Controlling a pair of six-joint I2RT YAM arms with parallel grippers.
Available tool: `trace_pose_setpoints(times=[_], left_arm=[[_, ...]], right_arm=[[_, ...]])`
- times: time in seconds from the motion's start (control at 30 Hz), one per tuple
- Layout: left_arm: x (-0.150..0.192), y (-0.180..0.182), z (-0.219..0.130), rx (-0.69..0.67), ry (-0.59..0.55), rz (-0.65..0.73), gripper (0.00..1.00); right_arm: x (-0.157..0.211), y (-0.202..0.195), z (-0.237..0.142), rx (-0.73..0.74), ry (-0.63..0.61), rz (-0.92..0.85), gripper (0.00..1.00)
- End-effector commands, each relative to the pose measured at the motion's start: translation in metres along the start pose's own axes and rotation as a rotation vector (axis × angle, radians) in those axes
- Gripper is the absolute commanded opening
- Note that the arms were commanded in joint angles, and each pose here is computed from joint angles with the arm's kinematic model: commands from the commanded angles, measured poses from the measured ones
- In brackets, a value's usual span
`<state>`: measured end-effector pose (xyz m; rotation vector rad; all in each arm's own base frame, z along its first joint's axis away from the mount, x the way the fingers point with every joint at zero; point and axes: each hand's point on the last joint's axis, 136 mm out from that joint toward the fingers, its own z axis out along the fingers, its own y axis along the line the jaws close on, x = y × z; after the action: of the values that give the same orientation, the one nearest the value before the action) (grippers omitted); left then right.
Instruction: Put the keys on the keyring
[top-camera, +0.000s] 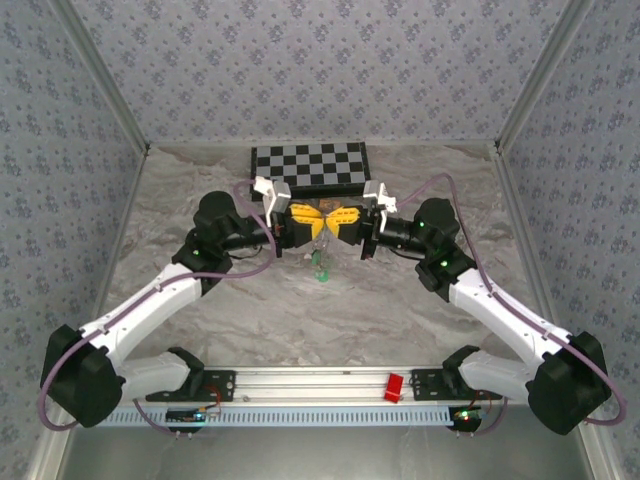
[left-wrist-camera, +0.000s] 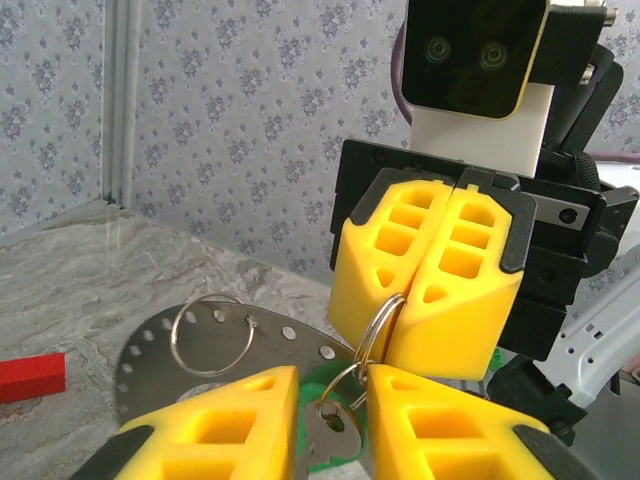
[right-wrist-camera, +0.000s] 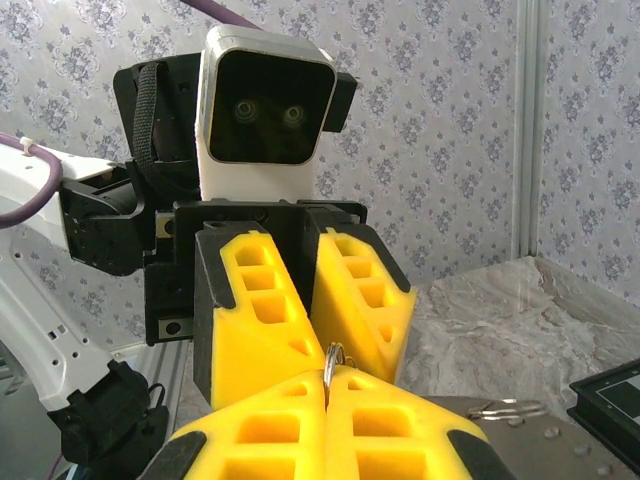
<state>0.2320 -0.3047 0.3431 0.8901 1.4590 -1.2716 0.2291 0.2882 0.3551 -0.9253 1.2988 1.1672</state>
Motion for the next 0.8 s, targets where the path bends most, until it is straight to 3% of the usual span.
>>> trace_pose_setpoints(times=[0.0, 0.07, 0.17, 0.77], left_arm=[[-0.014, -0.008, 0.003, 0.029, -0.015, 0.05, 0.17], [-0.011, -0.01, 0.003, 0.036, -0.006, 0.051, 0.05], [-0.008, -0.014, 0.004, 0.052, 0.006, 0.054, 0.0], [0.02, -0.019, 0.016, 0.103, 0.093, 0.036, 0.04]], right_arm=[[-0.015, 0.01, -0.001, -0.035, -0.04, -0.029, 0.0], [-0.016, 0.009, -0.001, -0.031, -0.042, -0.032, 0.0], [-0.018, 0.008, -0.002, -0.026, -0.049, -0.036, 0.0], [-0.027, 0.009, -0.003, -0.03, -0.084, -0.032, 0.0]])
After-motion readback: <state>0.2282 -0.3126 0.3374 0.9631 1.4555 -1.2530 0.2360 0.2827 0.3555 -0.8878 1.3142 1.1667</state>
